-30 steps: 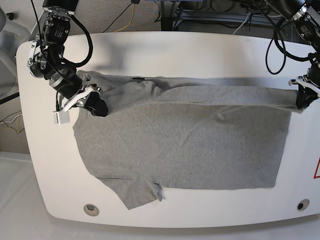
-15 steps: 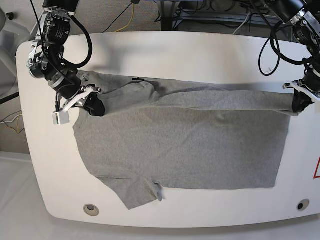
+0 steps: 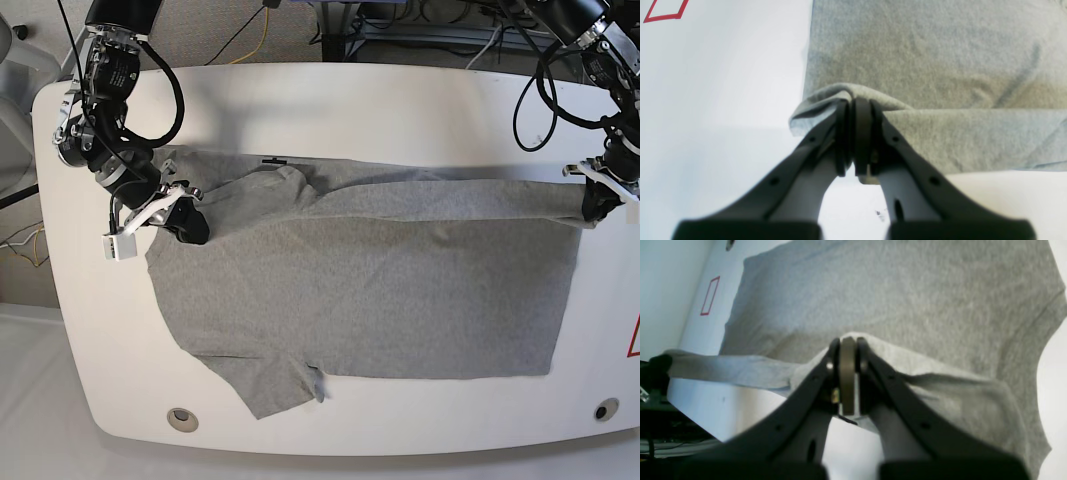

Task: Fold the T-shirt properly
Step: 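Lower the held edge with both grippers, folding a strip over the shirt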

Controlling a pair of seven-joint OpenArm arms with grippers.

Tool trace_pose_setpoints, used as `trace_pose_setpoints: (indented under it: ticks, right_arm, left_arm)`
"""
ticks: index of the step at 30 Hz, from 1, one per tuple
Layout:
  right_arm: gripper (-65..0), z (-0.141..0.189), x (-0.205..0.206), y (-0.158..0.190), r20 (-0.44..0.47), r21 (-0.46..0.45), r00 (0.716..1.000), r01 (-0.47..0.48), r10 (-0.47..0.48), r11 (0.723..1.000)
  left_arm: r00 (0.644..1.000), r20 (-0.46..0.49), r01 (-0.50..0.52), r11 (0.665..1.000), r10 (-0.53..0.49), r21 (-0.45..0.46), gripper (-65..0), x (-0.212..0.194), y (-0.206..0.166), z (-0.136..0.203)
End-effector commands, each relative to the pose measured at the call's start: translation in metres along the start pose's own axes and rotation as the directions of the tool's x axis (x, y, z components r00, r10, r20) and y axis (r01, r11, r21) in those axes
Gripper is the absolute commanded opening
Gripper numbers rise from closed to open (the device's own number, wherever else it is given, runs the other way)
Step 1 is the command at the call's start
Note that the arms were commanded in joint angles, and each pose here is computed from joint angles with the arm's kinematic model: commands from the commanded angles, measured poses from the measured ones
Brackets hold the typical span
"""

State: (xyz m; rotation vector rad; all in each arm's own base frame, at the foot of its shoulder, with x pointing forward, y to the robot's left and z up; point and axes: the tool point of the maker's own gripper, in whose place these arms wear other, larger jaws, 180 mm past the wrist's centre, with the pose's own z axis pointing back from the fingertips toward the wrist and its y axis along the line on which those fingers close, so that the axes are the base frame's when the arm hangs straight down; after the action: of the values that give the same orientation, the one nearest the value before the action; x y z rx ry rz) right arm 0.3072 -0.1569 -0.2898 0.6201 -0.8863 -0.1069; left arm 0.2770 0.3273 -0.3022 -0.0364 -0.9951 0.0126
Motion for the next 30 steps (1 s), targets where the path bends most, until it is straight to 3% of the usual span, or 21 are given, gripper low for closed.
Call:
trace_pose_setpoints:
  ticks: [1,7,14,22,30]
  right_arm:
    - [-65.0,0.0,0.013,0.001,0.034,0.011,0.999,-0.016,0.015,1.0]
    - [-65.0,-0.002,0.015,0.0,0.035,0.012,0.999,-0.014,0.013,1.0]
    - [-65.0,-0.002,0.017,0.0,0.037,0.012,0.999,-0.017,0.016,1.0]
    - [-65.0,-0.004,0.013,-0.005,0.026,0.004,1.0,0.0,0.0,1.0]
    - [-65.0,-0.007,0.007,-0.014,0.006,-0.005,1.0,0.022,-0.022,1.0]
  left_arm:
    - [0.998,0.063,0.025,1.0,-0.026,0.017,-62.9,0.019,0.005,0.004]
    - [0.994,0.1,0.03,0.999,-0.034,0.042,-62.9,0.02,0.009,0.0]
    - [0.998,0.07,-0.003,0.999,-0.001,0.054,-62.9,0.002,0.015,-0.01]
    - [0.993,0.115,-0.006,1.0,0.004,0.013,-62.9,0.001,0.004,-0.023]
    - [0.995,0.103,0.004,1.0,-0.005,0.005,-62.9,-0.004,0.0,-0.028]
